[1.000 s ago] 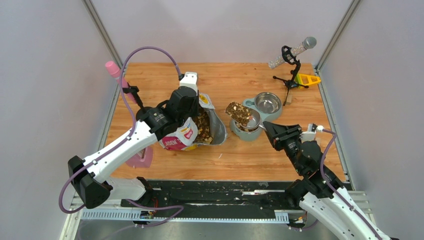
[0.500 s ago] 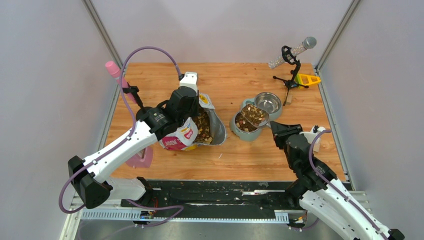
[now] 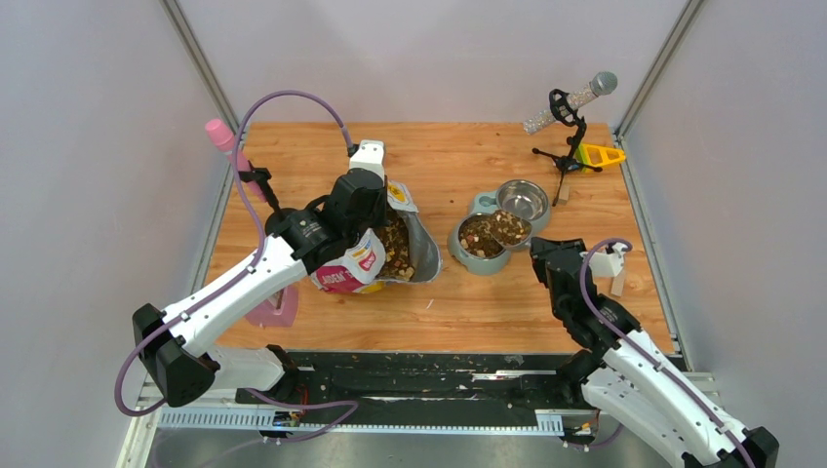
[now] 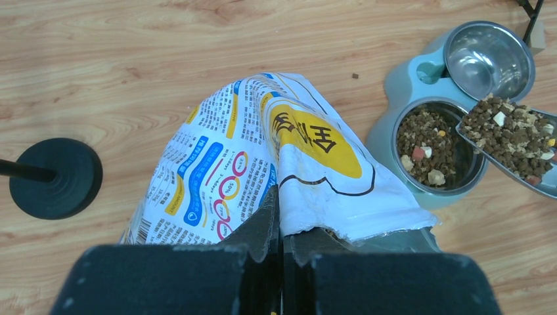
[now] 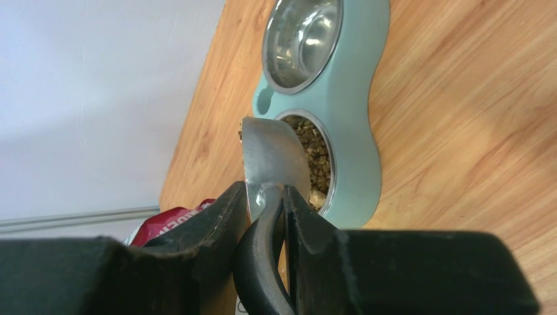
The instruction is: Serve the pet food
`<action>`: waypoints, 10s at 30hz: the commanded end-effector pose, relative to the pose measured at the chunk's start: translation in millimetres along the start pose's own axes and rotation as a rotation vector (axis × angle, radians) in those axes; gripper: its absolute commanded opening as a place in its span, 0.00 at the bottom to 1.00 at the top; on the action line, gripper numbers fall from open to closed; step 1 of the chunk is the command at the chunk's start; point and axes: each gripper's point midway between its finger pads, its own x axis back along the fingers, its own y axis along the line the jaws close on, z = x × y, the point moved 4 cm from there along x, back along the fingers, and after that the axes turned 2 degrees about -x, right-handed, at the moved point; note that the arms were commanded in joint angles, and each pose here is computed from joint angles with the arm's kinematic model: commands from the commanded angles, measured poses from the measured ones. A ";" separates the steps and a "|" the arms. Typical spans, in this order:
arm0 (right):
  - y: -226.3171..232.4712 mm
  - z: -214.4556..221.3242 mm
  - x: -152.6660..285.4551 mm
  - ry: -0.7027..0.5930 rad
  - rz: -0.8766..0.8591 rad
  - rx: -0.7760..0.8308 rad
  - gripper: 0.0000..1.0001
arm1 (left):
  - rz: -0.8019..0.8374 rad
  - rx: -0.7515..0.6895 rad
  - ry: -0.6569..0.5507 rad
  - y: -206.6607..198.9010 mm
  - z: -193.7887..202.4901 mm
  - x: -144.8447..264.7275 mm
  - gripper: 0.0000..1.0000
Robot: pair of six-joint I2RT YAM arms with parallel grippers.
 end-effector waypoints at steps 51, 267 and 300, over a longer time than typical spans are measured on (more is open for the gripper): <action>42.2 -2.2 -29.4 0.065 0.107 0.369 0.00 | -0.052 0.049 -0.145 13.4 -37.9 16.6 0.00; 99.7 117.0 33.5 0.482 -0.407 -0.169 0.00 | 0.071 0.118 -0.118 -8.6 -45.2 19.9 0.00; 108.6 67.5 57.0 0.344 -0.650 -0.275 0.00 | 0.132 0.140 -0.160 -7.9 -52.1 36.9 0.00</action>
